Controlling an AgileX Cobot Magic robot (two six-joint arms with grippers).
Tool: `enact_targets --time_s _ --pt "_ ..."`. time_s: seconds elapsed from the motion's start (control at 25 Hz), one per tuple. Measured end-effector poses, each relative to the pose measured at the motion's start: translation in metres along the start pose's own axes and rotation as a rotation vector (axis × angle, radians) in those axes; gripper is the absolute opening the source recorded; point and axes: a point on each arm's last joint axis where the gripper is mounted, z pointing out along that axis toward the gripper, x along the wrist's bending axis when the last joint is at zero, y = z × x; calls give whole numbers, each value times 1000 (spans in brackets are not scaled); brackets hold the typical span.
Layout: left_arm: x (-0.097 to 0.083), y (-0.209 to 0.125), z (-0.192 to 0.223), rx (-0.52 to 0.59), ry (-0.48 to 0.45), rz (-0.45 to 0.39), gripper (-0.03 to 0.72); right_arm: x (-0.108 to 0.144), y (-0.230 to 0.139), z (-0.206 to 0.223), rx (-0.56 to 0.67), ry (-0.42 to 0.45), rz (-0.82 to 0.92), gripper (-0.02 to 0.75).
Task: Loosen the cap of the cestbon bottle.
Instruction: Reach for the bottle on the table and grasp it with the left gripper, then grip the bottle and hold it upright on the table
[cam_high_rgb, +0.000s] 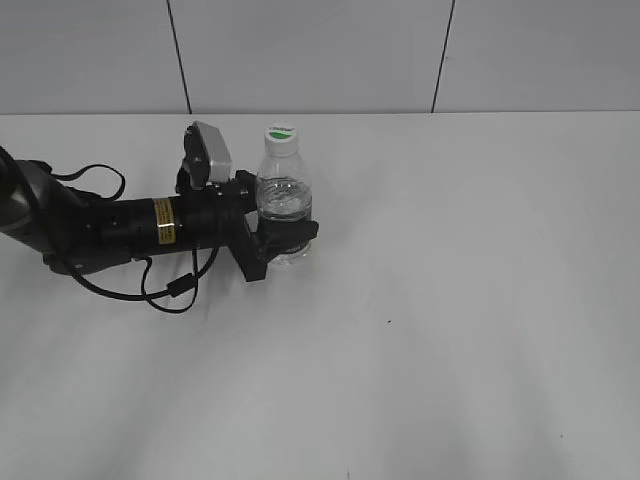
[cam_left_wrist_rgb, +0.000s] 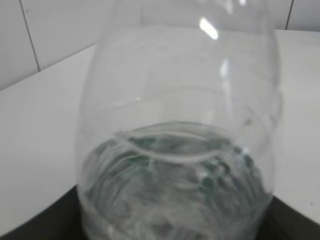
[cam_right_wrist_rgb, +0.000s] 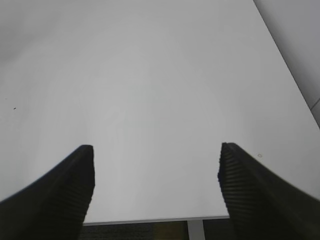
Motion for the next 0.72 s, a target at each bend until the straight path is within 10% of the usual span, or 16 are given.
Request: enact_targets --time_s 0.72 --pt "-9 -1 0 9 -99 40 424 0 0 0 0 0 0 589"
